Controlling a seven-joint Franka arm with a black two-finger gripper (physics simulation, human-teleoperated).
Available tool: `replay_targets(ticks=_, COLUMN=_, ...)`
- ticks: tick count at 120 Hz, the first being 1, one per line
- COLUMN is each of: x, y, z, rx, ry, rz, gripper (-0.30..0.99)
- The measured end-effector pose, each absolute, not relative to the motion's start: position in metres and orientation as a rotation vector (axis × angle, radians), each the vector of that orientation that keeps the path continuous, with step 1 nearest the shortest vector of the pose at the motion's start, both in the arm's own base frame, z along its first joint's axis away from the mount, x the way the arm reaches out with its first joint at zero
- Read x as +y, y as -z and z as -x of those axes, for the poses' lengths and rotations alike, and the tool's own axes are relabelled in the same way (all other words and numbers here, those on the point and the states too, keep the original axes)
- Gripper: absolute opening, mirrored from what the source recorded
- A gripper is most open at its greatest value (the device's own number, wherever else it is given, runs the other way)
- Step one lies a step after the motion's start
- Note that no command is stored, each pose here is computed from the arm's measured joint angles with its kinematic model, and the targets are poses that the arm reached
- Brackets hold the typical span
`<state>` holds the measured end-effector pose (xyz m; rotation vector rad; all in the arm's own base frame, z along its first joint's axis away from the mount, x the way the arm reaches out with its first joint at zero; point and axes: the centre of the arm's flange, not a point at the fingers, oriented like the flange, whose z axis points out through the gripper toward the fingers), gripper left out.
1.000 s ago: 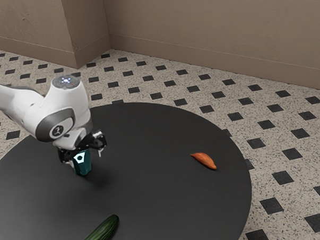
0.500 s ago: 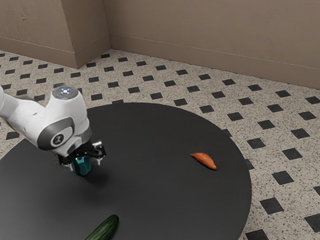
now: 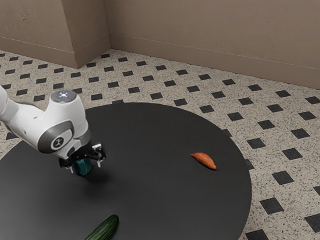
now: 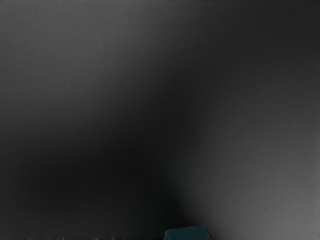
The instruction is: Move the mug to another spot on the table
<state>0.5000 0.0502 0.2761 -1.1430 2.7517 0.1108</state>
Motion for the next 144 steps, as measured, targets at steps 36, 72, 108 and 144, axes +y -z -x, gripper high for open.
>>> replay_targets(ticks=36, x=0.054, y=-0.275, z=-0.497, rx=2.728, ry=-0.112, rz=1.210, gripper=0.21)
replay_targets(ticks=72, x=0.050, y=-0.319, z=-0.504, rx=2.632, ry=-0.080, rz=1.155, gripper=0.09)
replay_targets(ticks=108, x=0.032, y=-0.329, z=-0.509, rx=2.552, ry=-0.006, rz=0.978, gripper=-0.01)
replay_targets(ticks=144, x=-0.026, y=-0.320, z=-0.503, rx=2.556, ry=0.101, rz=0.828, gripper=-0.01)
